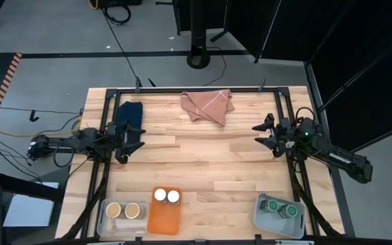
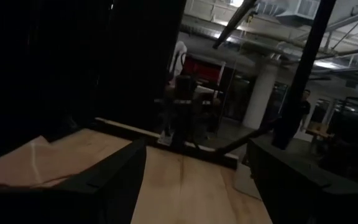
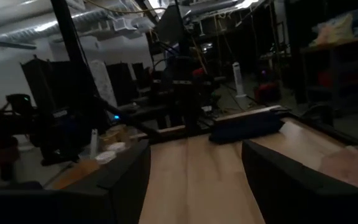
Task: Sort spices by type
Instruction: Return to Home Position
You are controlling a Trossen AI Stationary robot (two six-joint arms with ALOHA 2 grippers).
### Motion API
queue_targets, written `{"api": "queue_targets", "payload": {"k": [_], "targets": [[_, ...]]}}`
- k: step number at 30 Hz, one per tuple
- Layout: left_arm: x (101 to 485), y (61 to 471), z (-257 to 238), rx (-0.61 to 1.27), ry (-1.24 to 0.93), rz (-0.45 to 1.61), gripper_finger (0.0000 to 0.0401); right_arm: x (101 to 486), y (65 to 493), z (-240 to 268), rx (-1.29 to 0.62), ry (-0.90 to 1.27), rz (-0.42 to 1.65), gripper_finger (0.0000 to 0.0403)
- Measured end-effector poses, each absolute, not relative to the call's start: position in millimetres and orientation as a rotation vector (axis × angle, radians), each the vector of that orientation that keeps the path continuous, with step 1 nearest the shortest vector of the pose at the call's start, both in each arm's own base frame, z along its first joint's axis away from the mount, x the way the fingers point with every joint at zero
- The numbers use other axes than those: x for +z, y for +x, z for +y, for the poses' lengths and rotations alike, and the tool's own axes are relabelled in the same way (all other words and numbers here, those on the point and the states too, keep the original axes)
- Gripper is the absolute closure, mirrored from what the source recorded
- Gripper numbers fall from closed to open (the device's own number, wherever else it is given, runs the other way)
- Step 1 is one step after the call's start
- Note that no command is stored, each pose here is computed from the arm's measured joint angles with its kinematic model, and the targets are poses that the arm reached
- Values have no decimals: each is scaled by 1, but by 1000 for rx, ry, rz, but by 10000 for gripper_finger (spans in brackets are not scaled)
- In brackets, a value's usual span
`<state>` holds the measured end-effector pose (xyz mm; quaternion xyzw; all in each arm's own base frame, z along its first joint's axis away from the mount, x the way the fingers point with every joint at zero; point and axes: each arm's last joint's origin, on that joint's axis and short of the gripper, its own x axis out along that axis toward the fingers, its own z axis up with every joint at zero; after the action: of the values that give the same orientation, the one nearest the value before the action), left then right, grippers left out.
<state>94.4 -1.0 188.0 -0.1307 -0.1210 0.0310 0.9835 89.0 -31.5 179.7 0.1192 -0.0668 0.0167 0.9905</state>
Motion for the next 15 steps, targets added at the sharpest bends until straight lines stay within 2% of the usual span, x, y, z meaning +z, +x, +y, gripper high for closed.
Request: {"api": "queue_targets", "payload": {"k": [15], "targets": [[188,94,-2,35,-260,-246,117,172,89,-34,-4,161,-63,142]]}}
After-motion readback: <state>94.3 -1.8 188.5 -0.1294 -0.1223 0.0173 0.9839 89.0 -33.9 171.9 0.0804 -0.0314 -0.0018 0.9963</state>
